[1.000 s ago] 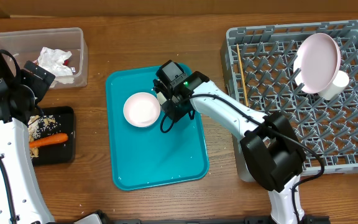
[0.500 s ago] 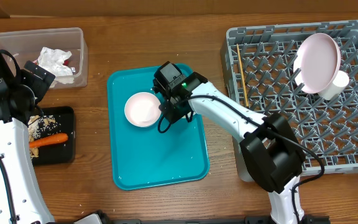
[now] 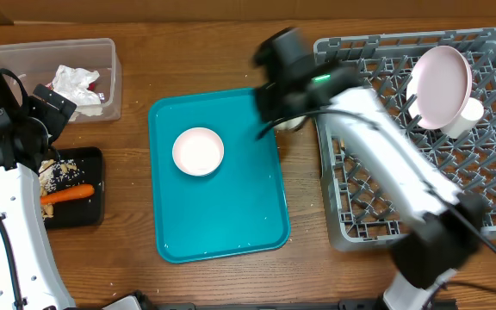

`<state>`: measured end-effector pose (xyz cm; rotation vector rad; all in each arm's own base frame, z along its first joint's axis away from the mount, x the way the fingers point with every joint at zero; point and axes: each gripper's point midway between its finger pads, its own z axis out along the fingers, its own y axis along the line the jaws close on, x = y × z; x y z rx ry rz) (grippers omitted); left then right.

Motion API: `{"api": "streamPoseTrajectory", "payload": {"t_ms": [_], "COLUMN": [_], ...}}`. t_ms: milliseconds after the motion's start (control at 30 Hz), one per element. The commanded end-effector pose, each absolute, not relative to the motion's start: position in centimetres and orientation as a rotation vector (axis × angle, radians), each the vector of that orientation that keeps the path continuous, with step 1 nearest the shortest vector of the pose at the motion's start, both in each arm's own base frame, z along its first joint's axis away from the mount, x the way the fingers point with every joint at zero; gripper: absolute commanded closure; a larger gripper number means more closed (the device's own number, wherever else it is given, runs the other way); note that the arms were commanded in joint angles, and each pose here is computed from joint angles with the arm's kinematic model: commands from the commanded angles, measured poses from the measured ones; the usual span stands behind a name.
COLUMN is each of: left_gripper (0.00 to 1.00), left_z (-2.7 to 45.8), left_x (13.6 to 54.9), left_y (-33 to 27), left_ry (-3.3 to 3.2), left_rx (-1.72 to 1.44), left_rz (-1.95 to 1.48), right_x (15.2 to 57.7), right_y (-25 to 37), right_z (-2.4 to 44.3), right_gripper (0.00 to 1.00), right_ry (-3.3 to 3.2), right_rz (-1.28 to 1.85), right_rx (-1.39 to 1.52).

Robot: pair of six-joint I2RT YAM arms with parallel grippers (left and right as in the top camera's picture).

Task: Sort waste into correct bins and load items into the dishwasher rack
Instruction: 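Lift the cream bowl and set it upside down in the rack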

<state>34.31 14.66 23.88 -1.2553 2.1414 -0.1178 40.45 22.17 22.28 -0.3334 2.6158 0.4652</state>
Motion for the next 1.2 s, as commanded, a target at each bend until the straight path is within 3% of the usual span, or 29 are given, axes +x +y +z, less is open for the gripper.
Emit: {"api": "streamPoseTrajectory", "payload": {"t_ms": [0,267,500,967,1167], "left_gripper": [0.00,0.00,0.00,0.00,0.00], "left_z": [24.1,24.1,24.1,24.1,24.1], "left_x": [34.2,34.2,34.2,34.2,34.2], "left_y": [15.0,15.0,15.0,15.0,15.0], "left_ry": [2.123,2.123,2.123,2.123,2.123], "left_rx": [-1.271,-1.272,-1.271,-1.271,-1.271], "left_rz": [-0.104,-0.104,-0.104,-0.104,-0.104], "right_x": [41.4,41.8,40.6,43.6,45.4], "right_y": [16.9,6.4,4.8,4.6,2.9], "right_z": [27.7,30.7,27.6,19.9,16.5], "right_gripper": [0.96,0.96,0.96,0.96,0.96], "right_ry": [2.511,2.288,2.145,2.079,2.184], "right_rz": [0.592,1.119,1.387,1.382,1.271], "right_rx": [-0.190,-0.100,-0.111,-0.113,0.050]}}
